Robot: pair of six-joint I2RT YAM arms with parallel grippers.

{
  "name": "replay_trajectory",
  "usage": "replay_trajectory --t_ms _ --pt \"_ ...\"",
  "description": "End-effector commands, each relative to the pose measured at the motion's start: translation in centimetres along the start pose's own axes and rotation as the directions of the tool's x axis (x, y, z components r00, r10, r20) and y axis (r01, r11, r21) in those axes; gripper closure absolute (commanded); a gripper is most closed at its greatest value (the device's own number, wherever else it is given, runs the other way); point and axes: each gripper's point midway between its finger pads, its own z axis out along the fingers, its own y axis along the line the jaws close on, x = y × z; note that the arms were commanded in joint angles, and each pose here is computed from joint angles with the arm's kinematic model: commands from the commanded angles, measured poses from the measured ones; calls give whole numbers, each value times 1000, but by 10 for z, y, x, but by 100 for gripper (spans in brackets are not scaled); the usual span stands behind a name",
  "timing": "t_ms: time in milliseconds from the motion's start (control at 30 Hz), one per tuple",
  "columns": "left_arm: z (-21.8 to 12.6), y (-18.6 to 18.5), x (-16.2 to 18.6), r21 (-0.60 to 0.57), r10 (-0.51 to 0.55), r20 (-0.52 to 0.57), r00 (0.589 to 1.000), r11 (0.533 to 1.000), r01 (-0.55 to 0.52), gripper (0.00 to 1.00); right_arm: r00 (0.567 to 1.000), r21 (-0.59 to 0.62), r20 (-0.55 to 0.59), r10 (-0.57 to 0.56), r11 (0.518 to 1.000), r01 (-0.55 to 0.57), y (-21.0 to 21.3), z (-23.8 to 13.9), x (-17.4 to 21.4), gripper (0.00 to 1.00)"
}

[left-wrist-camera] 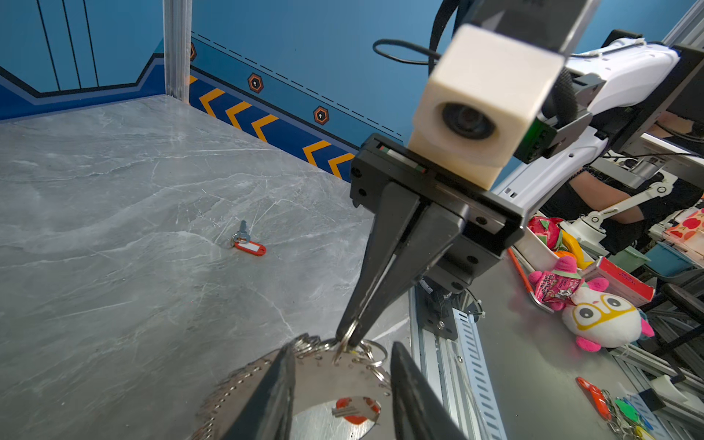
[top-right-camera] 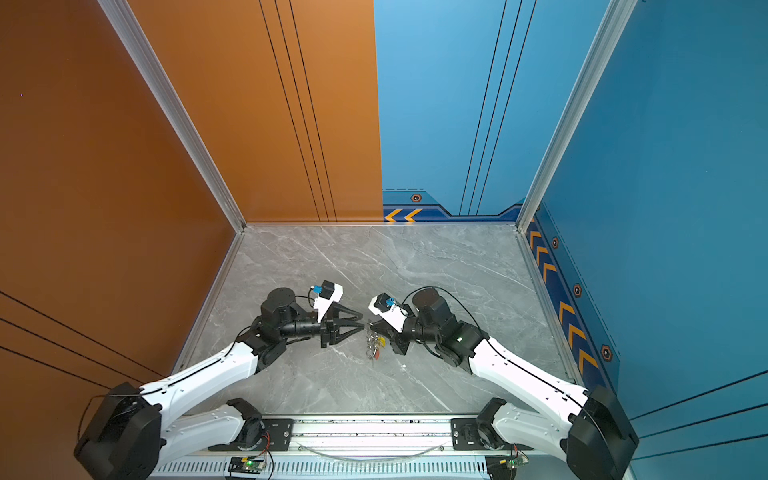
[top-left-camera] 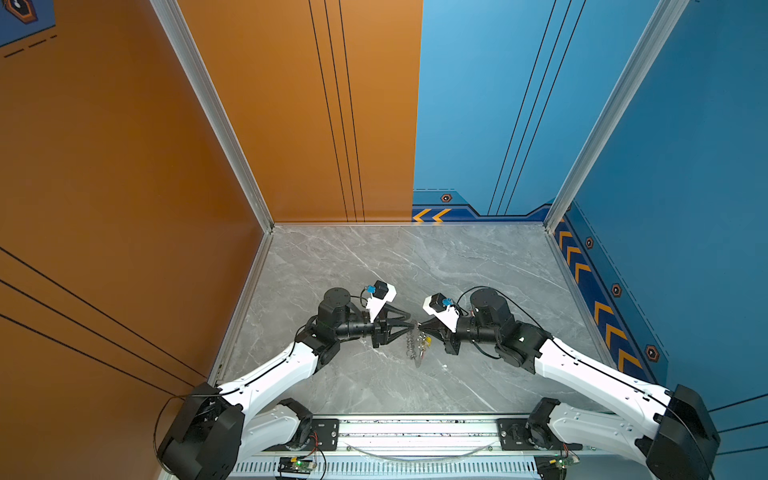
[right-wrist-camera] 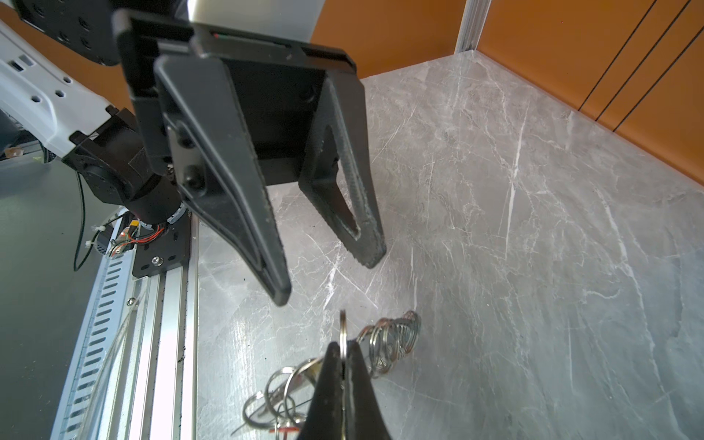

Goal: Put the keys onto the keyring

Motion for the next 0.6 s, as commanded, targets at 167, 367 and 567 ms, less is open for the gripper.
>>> replay_trajectory --t_ms 167,367,567 --pt "1 -7 2 1 109 -2 994 994 -109 64 996 -30 69 -58 998 60 5 -7 -27 100" --pt "6 -10 10 43 109 -26 994 993 -108 69 996 -45 71 -57 997 60 6 -8 -27 100" --pt "7 -15 18 72 120 -39 992 991 -117 71 996 -61 70 -56 996 61 8 -8 -27 100"
